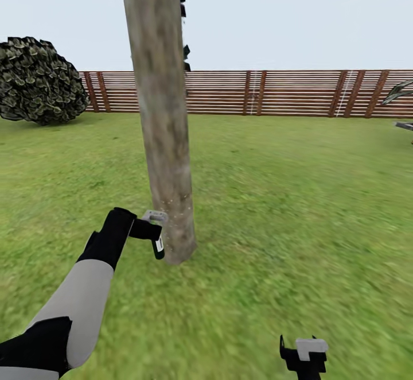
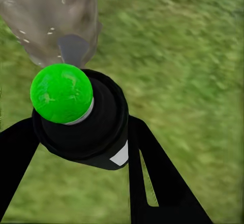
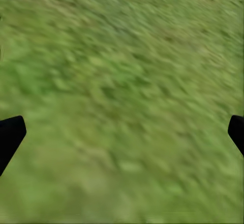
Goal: In the garden, pick up the pesticide atomizer on the floor and spray pesticide onto both trees until each tree trunk is fully covered.
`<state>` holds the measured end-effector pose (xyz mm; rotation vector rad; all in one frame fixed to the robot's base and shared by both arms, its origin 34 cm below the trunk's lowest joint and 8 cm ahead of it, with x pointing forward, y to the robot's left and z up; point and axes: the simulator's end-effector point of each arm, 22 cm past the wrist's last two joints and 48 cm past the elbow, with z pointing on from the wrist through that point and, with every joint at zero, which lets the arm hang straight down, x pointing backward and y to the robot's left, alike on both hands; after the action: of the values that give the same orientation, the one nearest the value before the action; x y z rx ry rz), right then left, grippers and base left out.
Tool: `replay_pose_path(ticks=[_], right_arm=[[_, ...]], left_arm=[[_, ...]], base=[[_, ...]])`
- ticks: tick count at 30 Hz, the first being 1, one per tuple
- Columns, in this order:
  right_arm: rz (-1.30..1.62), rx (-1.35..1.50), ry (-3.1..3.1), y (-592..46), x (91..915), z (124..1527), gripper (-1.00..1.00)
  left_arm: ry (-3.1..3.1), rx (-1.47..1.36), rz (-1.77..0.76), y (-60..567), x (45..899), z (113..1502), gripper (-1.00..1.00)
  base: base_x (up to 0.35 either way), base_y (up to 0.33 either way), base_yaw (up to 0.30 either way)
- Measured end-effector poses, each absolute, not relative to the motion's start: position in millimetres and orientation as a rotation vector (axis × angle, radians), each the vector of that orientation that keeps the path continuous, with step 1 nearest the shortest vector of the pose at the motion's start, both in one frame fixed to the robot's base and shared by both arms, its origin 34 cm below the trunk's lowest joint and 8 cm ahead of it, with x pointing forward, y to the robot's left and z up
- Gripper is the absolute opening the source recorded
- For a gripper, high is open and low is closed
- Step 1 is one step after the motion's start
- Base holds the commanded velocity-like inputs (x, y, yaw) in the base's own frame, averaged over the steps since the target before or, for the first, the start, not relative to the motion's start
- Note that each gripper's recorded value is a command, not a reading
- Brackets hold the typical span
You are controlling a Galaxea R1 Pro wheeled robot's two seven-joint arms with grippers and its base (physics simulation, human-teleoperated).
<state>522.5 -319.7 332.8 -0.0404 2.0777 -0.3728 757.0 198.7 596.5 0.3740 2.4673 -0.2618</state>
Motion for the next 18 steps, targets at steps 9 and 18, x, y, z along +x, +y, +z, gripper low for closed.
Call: replay_pose_path(ticks=[9, 18], right_arm=[[-0.372, -0.040, 2.078, -319.4, 522.5, 332.8, 1.00], [-0.372, -0.040, 2.078, -319.4, 522.5, 332.8, 1.00]], left_arm=[[2.464, 0.373, -0.257, 199.7, 757.8, 598.1, -1.00], [2.464, 0.373, -0.252, 200.1, 758.1, 598.0, -1.00]], base=[[-0.001, -0.275, 0.249], [0.000, -0.277, 0.019]])
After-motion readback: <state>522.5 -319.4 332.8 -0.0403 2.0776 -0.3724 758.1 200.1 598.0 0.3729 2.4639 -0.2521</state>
